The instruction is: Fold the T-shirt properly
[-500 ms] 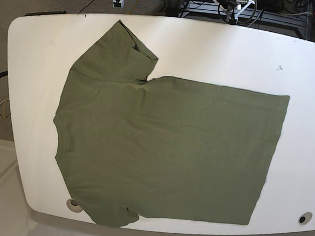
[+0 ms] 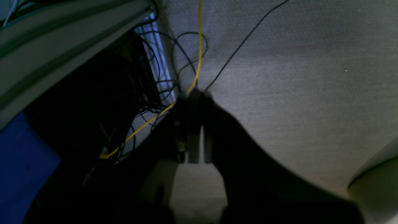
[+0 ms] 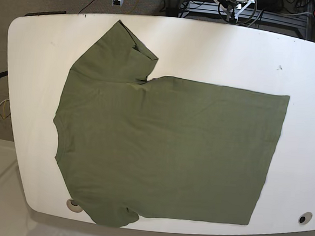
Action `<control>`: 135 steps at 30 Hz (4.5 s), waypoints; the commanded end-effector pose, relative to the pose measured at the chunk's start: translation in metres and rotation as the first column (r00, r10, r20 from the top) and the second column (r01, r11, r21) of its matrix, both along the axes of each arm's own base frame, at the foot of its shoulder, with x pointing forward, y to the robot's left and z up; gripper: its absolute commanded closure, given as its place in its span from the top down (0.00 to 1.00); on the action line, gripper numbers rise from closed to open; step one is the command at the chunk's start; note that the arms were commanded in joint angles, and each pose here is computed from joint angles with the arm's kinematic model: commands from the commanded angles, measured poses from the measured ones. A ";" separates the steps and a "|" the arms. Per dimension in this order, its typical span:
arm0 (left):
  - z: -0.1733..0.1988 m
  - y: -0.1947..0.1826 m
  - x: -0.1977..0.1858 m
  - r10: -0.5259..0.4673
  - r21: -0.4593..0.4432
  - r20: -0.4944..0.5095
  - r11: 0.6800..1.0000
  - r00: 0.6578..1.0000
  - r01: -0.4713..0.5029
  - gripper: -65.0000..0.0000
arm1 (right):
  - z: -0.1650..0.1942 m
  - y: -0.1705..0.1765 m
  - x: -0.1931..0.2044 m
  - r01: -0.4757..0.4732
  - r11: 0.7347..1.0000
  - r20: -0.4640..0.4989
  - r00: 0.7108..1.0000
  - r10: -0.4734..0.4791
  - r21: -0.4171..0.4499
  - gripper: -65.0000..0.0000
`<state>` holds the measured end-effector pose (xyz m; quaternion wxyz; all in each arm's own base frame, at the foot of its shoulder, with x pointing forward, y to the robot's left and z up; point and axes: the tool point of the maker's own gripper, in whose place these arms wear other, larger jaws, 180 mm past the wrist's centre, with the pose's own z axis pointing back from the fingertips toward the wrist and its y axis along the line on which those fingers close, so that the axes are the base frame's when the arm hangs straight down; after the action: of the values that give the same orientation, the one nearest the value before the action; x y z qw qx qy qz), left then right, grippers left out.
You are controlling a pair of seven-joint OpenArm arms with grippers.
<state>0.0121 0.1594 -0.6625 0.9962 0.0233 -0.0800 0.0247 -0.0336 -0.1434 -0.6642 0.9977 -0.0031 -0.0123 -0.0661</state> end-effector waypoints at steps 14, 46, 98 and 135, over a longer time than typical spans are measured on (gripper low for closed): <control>0.000 0.002 -0.001 0.000 0.003 0.000 1.000 1.000 0.000 0.00 | 0.000 -0.003 -0.003 0.004 1.000 0.001 1.000 -0.004 -0.005 0.00; 0.000 0.003 -0.001 -0.009 0.007 -0.002 1.000 1.000 0.009 0.00 | 0.001 -0.005 -0.008 0.002 1.000 -0.003 1.000 -0.002 -0.014 0.00; -0.001 0.002 -0.011 -0.018 0.008 -0.034 1.000 0.999 0.018 0.00 | 0.001 -0.010 -0.007 0.005 1.000 0.008 1.000 -0.004 -0.022 0.01; 0.015 0.047 -0.041 -0.005 0.072 0.023 0.997 1.000 0.004 0.00 | 0.007 -0.039 -0.045 -0.016 0.998 -0.028 1.000 0.014 -0.060 0.00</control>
<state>-0.0477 0.2132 -0.6444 0.9948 0.0674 -0.0744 0.0149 -0.1019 -0.1818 -0.6542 0.9971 -0.0351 0.0286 -0.0611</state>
